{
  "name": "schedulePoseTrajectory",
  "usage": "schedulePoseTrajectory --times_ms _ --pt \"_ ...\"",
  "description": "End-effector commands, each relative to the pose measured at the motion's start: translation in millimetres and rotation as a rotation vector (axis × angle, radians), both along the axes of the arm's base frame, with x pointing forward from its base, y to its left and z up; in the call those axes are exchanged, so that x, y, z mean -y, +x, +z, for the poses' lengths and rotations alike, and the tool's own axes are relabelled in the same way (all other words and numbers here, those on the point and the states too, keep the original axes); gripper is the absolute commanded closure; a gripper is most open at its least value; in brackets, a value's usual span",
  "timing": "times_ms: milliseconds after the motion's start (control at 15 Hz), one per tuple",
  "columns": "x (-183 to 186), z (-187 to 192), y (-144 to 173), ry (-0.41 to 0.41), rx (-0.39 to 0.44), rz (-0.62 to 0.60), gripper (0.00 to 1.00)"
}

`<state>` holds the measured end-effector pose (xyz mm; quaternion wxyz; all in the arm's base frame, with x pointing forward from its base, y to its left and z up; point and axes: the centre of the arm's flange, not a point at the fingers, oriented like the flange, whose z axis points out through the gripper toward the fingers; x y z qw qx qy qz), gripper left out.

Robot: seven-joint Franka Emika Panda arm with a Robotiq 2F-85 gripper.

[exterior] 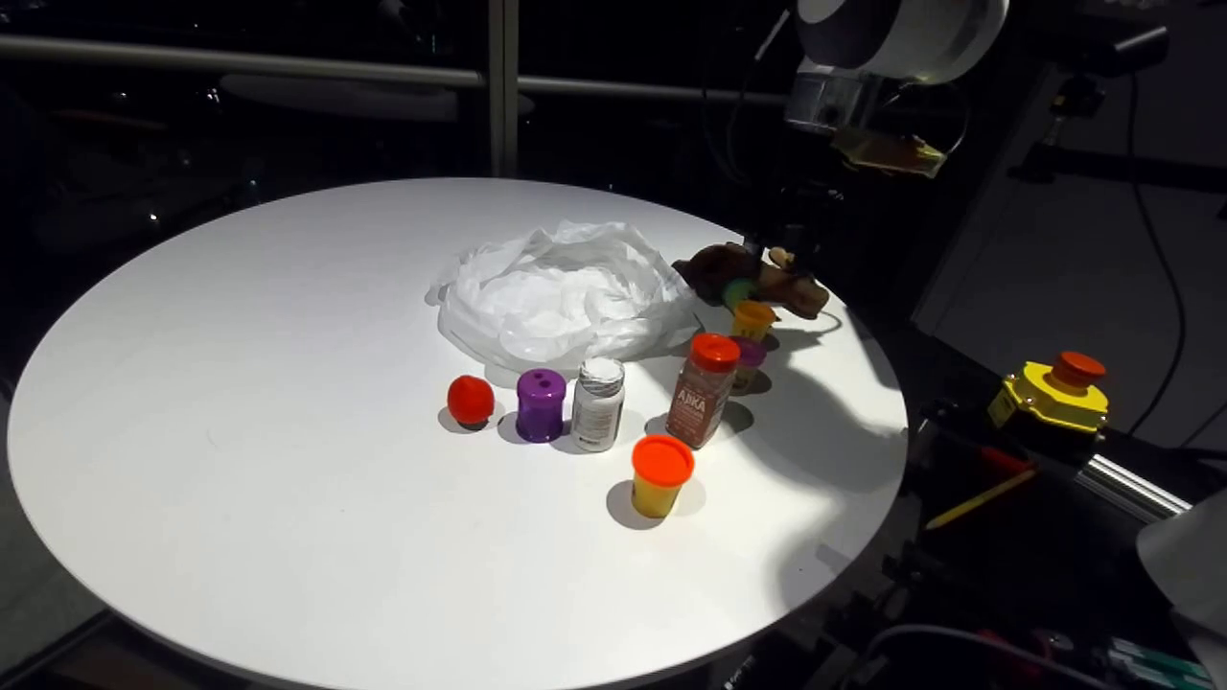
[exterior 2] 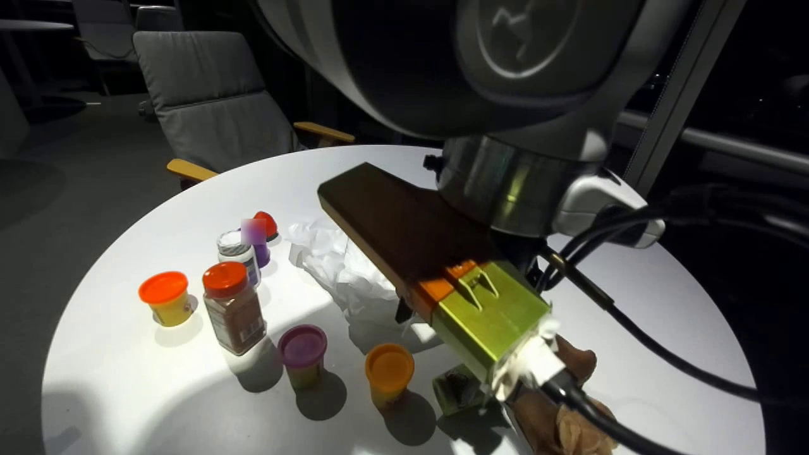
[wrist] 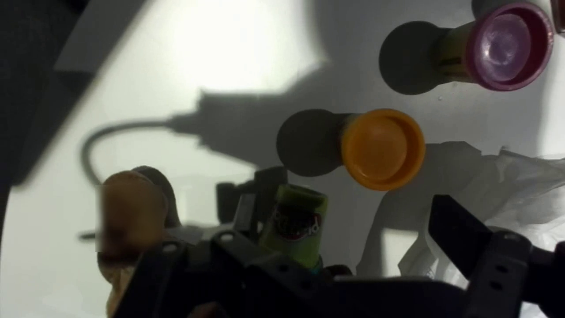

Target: Put all the contents that are on the table in the white plastic bag

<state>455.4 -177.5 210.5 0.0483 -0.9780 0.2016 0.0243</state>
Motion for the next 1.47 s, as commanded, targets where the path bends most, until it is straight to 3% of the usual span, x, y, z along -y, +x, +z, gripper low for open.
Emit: schedulePoseTrajectory --times_ms 0,600,733,800,1200,1267,1400 --pt "13.5 -19.8 13.0 -0.013 0.011 -0.053 0.0" --pt "26.3 -53.8 22.3 -0.022 0.056 -0.106 0.03" --pt "29.3 -56.7 22.9 -0.034 0.06 -0.11 0.27" --pt "31.4 -59.0 24.3 -0.038 0.063 -0.114 0.29" --pt "21.3 -45.5 19.4 -0.028 0.057 -0.11 0.76" --pt "11.3 -30.0 17.4 -0.039 0.066 -0.1 0.82" --pt "-14.4 -0.9 14.5 -0.054 0.086 -0.064 0.81"
